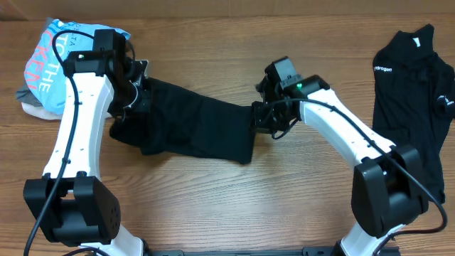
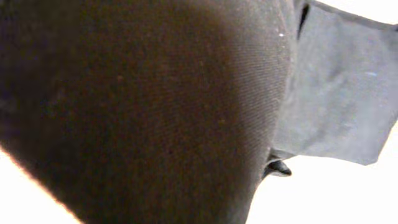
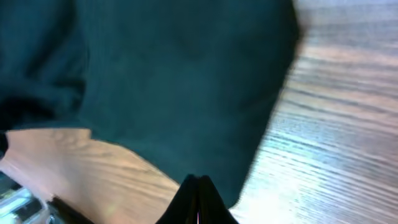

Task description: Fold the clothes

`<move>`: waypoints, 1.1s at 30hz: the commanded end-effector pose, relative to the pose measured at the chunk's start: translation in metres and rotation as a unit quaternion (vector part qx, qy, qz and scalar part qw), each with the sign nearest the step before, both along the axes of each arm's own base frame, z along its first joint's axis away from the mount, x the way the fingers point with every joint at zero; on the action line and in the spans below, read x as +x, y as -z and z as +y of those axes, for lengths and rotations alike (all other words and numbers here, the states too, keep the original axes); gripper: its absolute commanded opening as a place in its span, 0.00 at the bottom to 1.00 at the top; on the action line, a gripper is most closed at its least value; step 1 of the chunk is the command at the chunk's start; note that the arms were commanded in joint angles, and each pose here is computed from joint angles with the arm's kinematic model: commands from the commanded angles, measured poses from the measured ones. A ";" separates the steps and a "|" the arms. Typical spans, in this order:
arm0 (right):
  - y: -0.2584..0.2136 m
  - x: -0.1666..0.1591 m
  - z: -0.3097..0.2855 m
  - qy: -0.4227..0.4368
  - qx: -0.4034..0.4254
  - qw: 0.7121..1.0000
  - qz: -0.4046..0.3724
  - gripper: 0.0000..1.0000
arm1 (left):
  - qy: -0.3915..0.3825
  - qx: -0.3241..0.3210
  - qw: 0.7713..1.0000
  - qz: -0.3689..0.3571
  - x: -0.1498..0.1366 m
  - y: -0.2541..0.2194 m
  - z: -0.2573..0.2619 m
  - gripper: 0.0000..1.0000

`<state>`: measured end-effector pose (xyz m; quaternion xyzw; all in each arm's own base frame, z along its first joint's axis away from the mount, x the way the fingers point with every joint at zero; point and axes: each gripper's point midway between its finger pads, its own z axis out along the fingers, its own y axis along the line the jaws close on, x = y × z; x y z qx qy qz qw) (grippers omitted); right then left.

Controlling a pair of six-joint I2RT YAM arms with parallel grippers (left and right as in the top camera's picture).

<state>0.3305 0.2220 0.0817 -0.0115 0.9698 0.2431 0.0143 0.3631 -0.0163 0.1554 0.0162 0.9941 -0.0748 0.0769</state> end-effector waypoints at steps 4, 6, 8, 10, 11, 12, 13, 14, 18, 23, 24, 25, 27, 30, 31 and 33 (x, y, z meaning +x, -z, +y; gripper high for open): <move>0.029 -0.006 0.011 0.026 0.038 0.999 0.022 0.04 | 0.010 -0.008 0.999 -0.034 0.005 -0.025 -0.016 0.04; 0.030 -0.006 0.019 0.019 0.057 0.998 0.024 0.04 | 0.026 -0.009 0.999 -0.035 0.004 -0.025 -0.028 0.04; 0.032 -0.004 0.021 0.025 0.059 0.998 0.027 0.04 | 0.038 -0.012 0.998 -0.038 0.004 -0.025 -0.042 0.04; 0.032 -0.004 0.022 0.026 0.060 0.997 0.027 0.04 | 0.060 -0.016 0.997 -0.044 0.004 -0.026 -0.062 0.04; 0.032 -0.005 0.023 0.025 0.064 0.997 0.029 0.04 | 0.077 -0.018 0.996 -0.050 0.004 -0.027 -0.077 0.04; 0.029 -0.005 0.023 0.024 0.070 0.997 0.032 0.04 | 0.092 -0.020 0.994 -0.058 0.005 -0.028 -0.091 0.04; 0.025 -0.004 0.022 0.026 0.073 0.997 0.029 0.04 | 0.101 -0.023 0.993 -0.064 0.005 -0.029 -0.102 0.04; 0.021 -0.002 0.021 0.028 0.073 0.997 0.024 0.04 | 0.109 -0.025 0.991 -0.071 0.005 -0.030 -0.113 0.04; -0.039 0.020 -0.005 0.052 0.088 0.994 -0.026 0.04 | 0.149 -0.042 0.982 -0.107 0.006 -0.036 -0.164 0.04; -0.160 0.045 -0.080 0.129 0.110 0.976 -0.137 0.04 | 0.174 -0.037 0.978 -0.107 0.003 -0.024 -0.195 0.04; -0.175 0.046 -0.090 0.136 0.112 0.972 -0.155 0.04 | 0.176 -0.036 0.978 -0.102 0.002 -0.020 -0.198 0.04; -0.188 0.046 -0.099 0.140 0.114 0.969 -0.170 0.04 | 0.177 -0.035 0.979 -0.097 0.002 -0.016 -0.201 0.04; -0.213 0.043 -0.120 0.163 0.114 0.961 -0.194 0.04 | 0.182 -0.036 0.979 -0.086 0.004 -0.003 -0.207 0.04; -0.226 0.038 -0.135 0.174 0.110 0.955 -0.212 0.04 | 0.188 -0.033 0.979 -0.076 0.006 0.011 -0.213 0.04; -0.226 0.036 -0.138 0.175 0.108 0.956 -0.209 0.04 | 0.188 -0.033 0.979 -0.076 0.007 0.013 -0.214 0.04; -0.220 0.032 -0.139 0.171 0.100 0.960 -0.200 0.04 | 0.187 -0.033 0.978 -0.084 0.010 0.011 -0.215 0.04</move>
